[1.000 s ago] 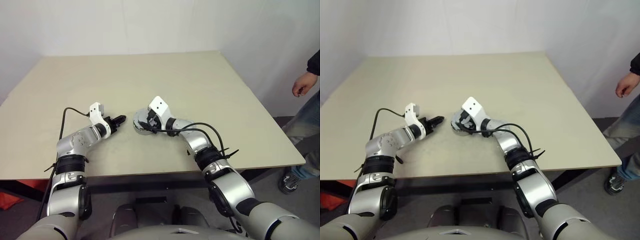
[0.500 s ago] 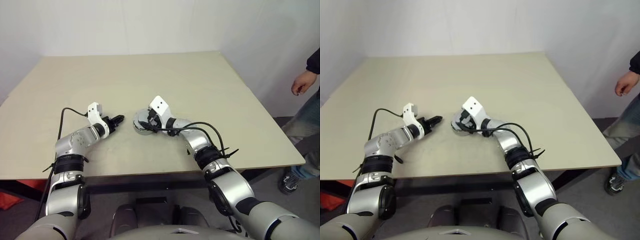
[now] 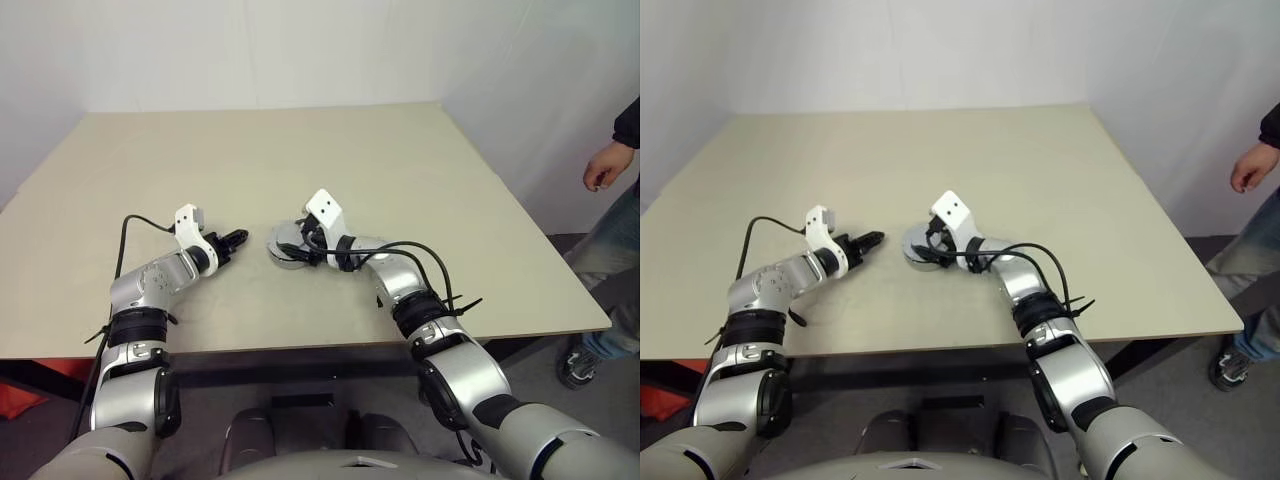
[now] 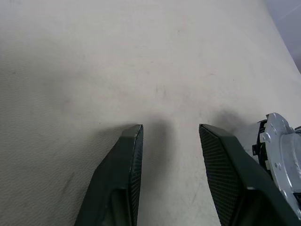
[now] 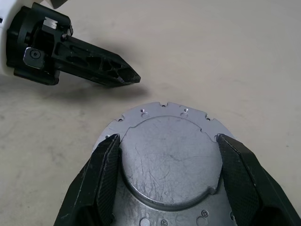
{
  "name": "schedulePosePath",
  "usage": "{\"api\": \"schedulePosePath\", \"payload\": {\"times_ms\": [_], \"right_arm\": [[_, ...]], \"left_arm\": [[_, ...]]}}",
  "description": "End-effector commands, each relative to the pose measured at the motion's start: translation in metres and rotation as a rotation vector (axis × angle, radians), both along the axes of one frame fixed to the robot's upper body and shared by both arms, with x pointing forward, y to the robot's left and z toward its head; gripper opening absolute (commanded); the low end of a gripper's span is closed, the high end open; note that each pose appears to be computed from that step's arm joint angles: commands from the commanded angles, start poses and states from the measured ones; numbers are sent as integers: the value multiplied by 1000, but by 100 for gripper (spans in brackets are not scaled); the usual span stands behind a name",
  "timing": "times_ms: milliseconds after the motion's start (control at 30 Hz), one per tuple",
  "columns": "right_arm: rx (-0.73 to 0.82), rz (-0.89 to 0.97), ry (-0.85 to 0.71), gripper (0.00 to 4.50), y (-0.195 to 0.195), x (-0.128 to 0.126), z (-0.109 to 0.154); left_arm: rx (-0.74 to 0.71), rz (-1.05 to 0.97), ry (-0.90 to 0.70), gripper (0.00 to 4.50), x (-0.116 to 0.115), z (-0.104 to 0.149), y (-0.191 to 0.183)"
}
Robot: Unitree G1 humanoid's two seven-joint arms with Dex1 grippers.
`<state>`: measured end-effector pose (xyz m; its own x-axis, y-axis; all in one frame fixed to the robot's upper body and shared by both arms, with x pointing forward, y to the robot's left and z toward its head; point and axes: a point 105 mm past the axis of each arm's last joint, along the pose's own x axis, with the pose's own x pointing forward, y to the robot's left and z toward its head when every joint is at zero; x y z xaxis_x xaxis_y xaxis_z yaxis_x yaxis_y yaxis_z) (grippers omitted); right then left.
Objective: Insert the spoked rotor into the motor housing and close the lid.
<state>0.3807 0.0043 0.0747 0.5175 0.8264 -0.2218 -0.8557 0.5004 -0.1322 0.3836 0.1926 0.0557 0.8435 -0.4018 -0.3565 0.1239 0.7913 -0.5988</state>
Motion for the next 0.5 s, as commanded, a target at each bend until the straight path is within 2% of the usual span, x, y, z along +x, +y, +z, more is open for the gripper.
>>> {"api": "schedulePosePath", "payload": {"times_ms": [33,500], "right_arm": [[-4,44,-60,318,6,-3,10],[-8,83,-40,318,3,-8,6]], "left_arm": [[32,47,3,202,0,1,15],[30,42,4,202,-1,0,14]]}}
